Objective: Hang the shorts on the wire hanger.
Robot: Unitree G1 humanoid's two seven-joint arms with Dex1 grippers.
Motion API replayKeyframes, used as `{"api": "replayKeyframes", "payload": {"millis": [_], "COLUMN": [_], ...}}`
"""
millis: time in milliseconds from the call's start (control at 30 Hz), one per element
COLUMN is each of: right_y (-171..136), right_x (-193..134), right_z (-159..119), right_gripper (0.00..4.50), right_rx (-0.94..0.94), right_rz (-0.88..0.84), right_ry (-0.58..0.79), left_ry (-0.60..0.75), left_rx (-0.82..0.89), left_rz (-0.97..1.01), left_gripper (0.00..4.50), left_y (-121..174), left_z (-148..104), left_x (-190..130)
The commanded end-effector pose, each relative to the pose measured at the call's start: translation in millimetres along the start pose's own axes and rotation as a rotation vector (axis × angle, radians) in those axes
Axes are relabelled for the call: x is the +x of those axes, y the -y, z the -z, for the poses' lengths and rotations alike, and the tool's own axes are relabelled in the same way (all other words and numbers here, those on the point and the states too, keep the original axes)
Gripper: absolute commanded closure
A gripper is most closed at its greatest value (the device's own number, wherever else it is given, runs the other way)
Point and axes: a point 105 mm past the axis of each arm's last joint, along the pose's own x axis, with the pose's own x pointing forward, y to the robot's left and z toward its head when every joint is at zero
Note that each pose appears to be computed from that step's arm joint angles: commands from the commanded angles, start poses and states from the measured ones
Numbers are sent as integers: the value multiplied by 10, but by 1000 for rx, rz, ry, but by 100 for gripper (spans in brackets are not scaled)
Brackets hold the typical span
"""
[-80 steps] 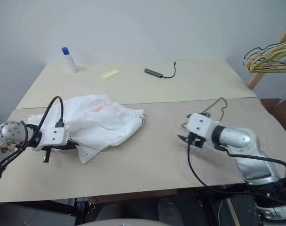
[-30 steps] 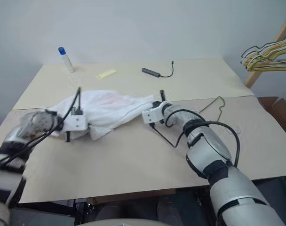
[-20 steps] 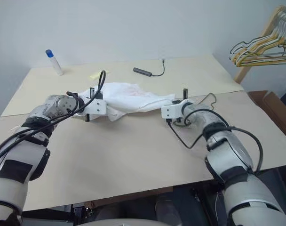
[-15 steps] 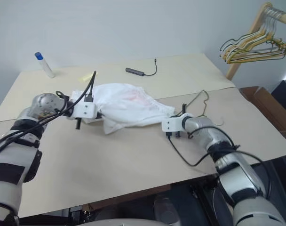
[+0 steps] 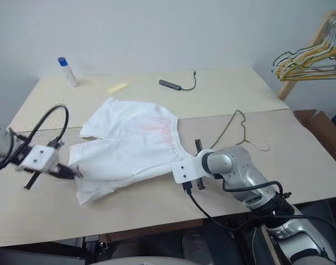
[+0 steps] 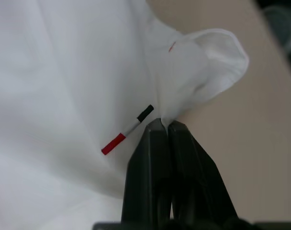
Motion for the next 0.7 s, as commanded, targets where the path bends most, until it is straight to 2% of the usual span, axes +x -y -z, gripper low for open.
{"api": "replayKeyframes", "payload": {"millis": [33, 133, 333, 367, 500, 700], "right_y": [-61, -89, -168, -187, -289, -213], "right_x": [-109, -99, -18, -19, -80, -318], "right_z": [-23, -63, -150, -174, -233, -277], "right_gripper": [448, 448, 448, 425, 309, 92], "right_rx": [-40, -40, -56, -43, 4, 173], "right_rz": [-49, -64, -96, -103, -156, -142], "right_ry": [-8, 3, 38, 53, 102, 238], "left_ry": [17, -13, -66, -77, -110, -220], "left_rx": [-19, -14, 28, 28, 19, 22], "left_rz": [42, 58, 31, 40, 77, 81], "left_gripper": [450, 450, 450, 450, 351, 153], "left_y": [128, 185, 102, 109, 169, 149], "left_z": [-138, -107, -11, 3, 35, 162], "left_x": [-84, -93, -72, -67, -78, -196]}}
